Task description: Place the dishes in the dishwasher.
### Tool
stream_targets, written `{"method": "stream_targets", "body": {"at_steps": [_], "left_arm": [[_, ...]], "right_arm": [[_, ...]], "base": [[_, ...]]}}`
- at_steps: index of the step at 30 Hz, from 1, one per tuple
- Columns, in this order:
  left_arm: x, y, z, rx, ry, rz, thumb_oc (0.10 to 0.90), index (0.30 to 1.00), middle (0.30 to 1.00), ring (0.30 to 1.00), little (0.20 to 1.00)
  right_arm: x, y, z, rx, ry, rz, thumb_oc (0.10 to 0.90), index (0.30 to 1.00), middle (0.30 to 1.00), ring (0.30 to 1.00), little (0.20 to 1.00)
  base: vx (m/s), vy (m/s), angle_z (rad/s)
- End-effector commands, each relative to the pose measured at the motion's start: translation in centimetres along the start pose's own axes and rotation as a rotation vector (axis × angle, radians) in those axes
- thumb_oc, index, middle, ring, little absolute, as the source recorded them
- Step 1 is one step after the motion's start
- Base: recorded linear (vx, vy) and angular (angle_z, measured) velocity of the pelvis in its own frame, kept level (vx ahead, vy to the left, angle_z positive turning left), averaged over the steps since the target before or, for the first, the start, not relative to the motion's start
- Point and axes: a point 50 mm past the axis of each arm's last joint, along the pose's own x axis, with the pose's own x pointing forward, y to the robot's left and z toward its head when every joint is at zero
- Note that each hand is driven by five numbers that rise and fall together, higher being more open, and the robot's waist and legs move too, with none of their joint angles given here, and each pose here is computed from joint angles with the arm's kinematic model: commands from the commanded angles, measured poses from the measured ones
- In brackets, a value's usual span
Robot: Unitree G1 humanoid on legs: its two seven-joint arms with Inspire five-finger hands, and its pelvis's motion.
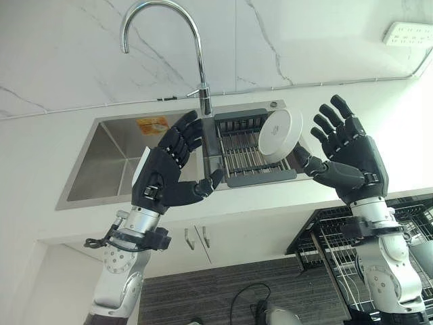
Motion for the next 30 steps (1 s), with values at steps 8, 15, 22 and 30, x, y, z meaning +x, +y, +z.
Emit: {"method": "stream_targets", "body": {"at_steps": [8,15,22,30], "left_arm": [[1.7,0.9,4.2,0.085,-0.231,0.005,0.8,0.9,0.9,0.9,0.9],[2.4,0.7,4.0,0.088,-0.215,-0.015,0.8,0.9,0.9,0.9,0.9],[3.0,0.6,3.7,0.089,-0.197,-0.016,0.8,0.9,0.9,0.9,0.9],[3.5,0.6,3.4,0.095,-0.181,-0.042,0.8,0.9,0.9,0.9,0.9]], "right_arm": [[1.8,-3.2,5.0,-0.039,-0.316,-0.278,0.8,0.9,0.9,0.9,0.9],[3.0,-5.0,3.7,0.015,-0.253,-0.419,0.8,0.9,0.9,0.9,0.9],[4.1,-6.0,2.7,0.032,-0.19,-0.41,0.8,0.9,0.9,0.9,0.9],[5.4,-8.3,2.5,0.128,-0.131,-0.469,0.8,0.9,0.9,0.9,0.9]], "base": [[-0.02,0.031,-0.03],[0.0,-0.007,-0.03],[0.0,0.0,0.0],[0.0,0.0,0.0]]}}
